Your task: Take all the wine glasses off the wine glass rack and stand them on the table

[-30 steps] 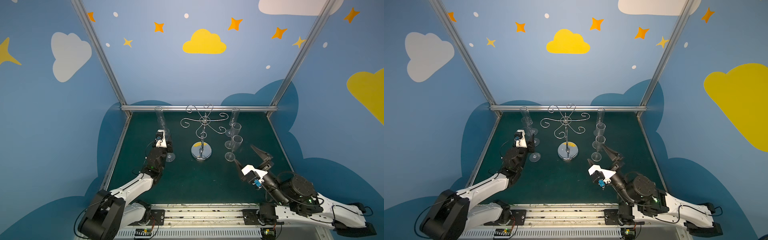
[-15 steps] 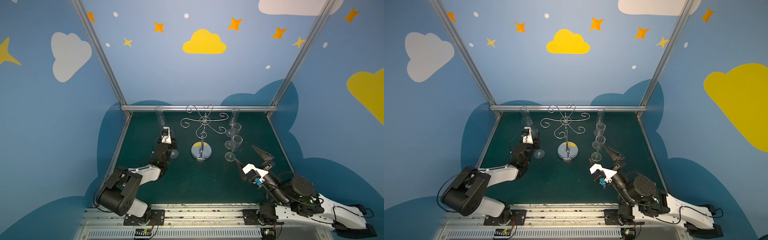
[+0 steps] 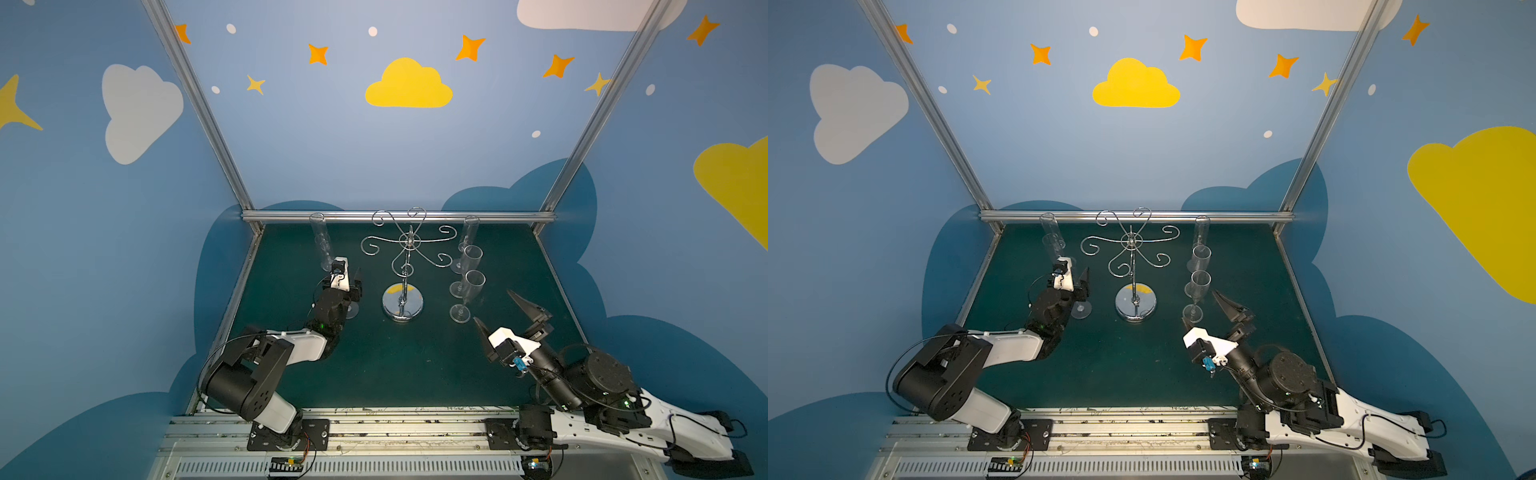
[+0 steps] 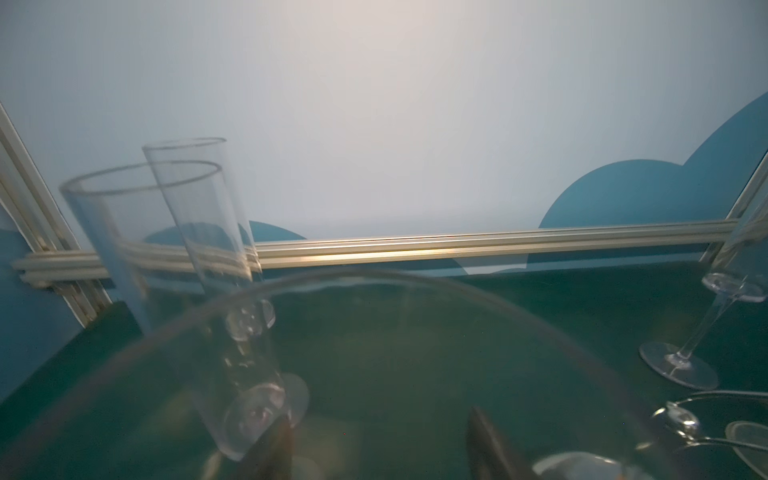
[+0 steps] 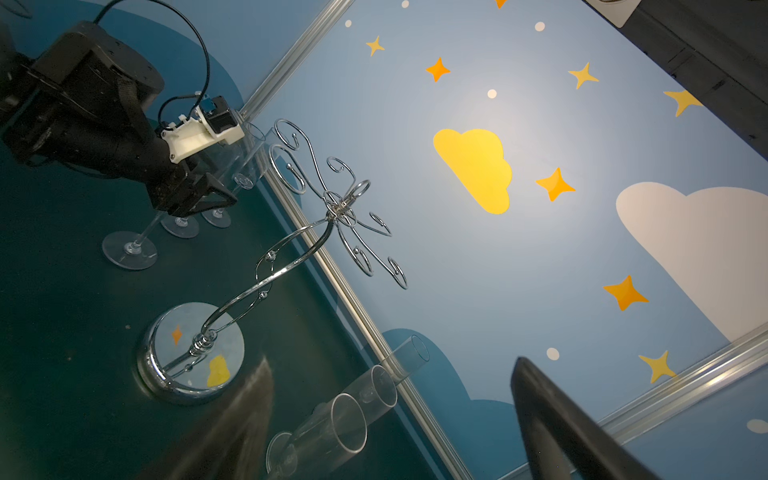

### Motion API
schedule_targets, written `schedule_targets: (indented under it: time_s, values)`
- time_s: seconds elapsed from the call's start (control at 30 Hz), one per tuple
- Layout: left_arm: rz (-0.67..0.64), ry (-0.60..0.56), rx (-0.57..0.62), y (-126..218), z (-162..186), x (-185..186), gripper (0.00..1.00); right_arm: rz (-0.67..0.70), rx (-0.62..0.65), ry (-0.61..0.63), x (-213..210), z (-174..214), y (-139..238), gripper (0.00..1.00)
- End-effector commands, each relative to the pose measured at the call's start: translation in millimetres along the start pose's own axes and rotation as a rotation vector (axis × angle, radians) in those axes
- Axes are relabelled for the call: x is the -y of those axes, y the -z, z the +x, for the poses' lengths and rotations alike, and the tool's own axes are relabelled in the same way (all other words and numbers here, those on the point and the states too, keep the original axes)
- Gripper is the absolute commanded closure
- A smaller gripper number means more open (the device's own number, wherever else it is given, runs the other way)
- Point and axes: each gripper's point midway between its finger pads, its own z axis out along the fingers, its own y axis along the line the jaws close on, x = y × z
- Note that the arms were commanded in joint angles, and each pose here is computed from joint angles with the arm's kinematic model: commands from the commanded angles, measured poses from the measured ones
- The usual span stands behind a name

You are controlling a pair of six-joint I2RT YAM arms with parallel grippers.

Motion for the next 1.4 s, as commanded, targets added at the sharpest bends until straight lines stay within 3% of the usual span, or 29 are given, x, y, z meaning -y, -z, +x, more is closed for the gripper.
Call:
schedule_targets:
  time_s: [0.0, 0.3, 0.73, 0.9, 1.07, 1.27, 1.37]
  values:
    - [-0.018, -0.019, -0.01, 3.5, 1.2, -0.4, 0.23, 0.019, -0.01, -0.021, 3.9, 4.4, 2.3, 0.11]
    - [-0.05, -0.037, -0.017, 17.7, -7.5, -2.1, 0.13, 0.013, 0.009, -0.028, 3.1, 3.1, 4.0, 0.11]
    - [-0.085, -0.013, -0.046, 76.2, -36.4, -30.1, 0.01, 0.002, 0.107, -0.094, 11.6, -10.6, 13.4, 0.11]
    - [0.002, -0.034, -0.013, 110.3, -73.4, -28.7, 0.01, -0.035, 0.161, -0.116, 7.3, -28.6, 8.4, 0.11]
    - [0.209, -0.118, 0.07, 142.4, -129.2, -4.0, 0.01, -0.038, 0.168, -0.091, 1.6, -49.4, -13.6, 0.11]
    - [0.199, -0.232, 0.143, 143.5, -188.7, -4.0, 0.01, -0.05, 0.09, -0.119, 7.4, -57.2, -62.7, 0.11]
    - [0.141, -0.299, 0.138, 132.2, -205.6, -14.5, 0.01, 0.053, 0.03, -0.121, 40.8, -51.8, -86.9, 0.11]
